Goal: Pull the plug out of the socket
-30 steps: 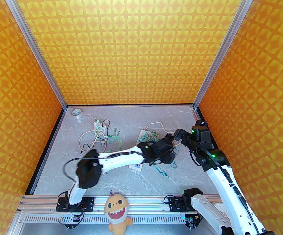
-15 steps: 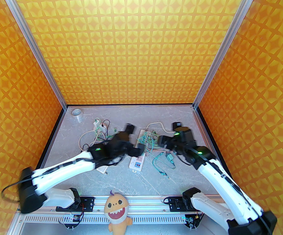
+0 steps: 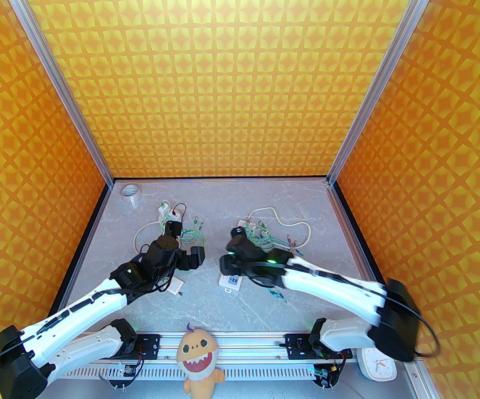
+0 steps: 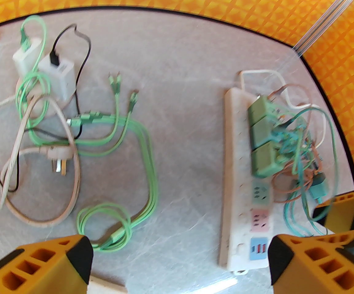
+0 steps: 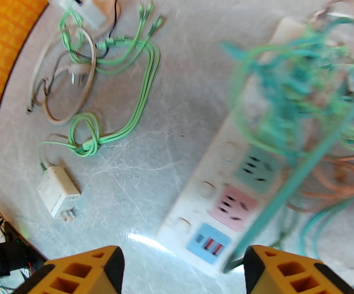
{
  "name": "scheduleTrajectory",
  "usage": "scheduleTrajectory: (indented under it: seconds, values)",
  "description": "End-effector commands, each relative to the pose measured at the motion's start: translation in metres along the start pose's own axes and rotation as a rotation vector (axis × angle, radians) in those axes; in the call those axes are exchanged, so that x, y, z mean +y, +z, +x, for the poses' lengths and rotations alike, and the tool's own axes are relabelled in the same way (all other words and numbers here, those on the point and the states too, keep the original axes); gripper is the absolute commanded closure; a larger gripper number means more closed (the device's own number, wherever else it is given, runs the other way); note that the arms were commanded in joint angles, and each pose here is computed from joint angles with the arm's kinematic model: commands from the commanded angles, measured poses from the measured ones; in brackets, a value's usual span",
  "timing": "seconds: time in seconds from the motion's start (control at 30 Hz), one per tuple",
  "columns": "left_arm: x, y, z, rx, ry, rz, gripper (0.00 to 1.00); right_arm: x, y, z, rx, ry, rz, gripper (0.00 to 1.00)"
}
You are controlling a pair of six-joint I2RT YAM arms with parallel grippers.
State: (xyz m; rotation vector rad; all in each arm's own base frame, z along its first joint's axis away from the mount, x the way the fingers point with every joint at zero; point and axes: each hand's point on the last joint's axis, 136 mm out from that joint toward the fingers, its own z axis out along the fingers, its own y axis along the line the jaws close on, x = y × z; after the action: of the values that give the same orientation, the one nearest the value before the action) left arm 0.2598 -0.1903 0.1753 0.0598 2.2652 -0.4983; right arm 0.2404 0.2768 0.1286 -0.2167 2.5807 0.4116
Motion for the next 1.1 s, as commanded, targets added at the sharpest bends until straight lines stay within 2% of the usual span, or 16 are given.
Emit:
scheduleTrajectory:
  seconds: [0.0,0.17,0.43,0.8,0.9,1.07]
  values:
    - [0.007,-0.002,0.003,-0.009,-0.022,-0.015,0.01,0.012,0.004,-0.024,-0.06,0.021,0.006,0.31]
    - [0.01,-0.001,0.007,-0.015,-0.031,-0.012,0.01,-0.003,0.01,-0.034,-0.071,-0.032,0.142,0.31]
    - [0.009,0.002,0.008,-0.009,-0.036,-0.011,0.01,-0.088,0.014,-0.047,-0.075,0.038,0.304,0.3]
    - [0.009,0.002,0.008,-0.008,-0.05,-0.011,0.01,-0.173,0.006,-0.084,-0.082,0.076,0.445,0.33]
    - [0.008,0.002,0.01,-0.003,-0.053,-0.004,0.01,-0.183,0.005,-0.092,-0.079,0.063,0.422,0.33]
    - [0.002,0.009,0.012,0.005,-0.062,0.021,0.01,-0.15,-0.005,-0.101,-0.084,0.044,0.233,0.3]
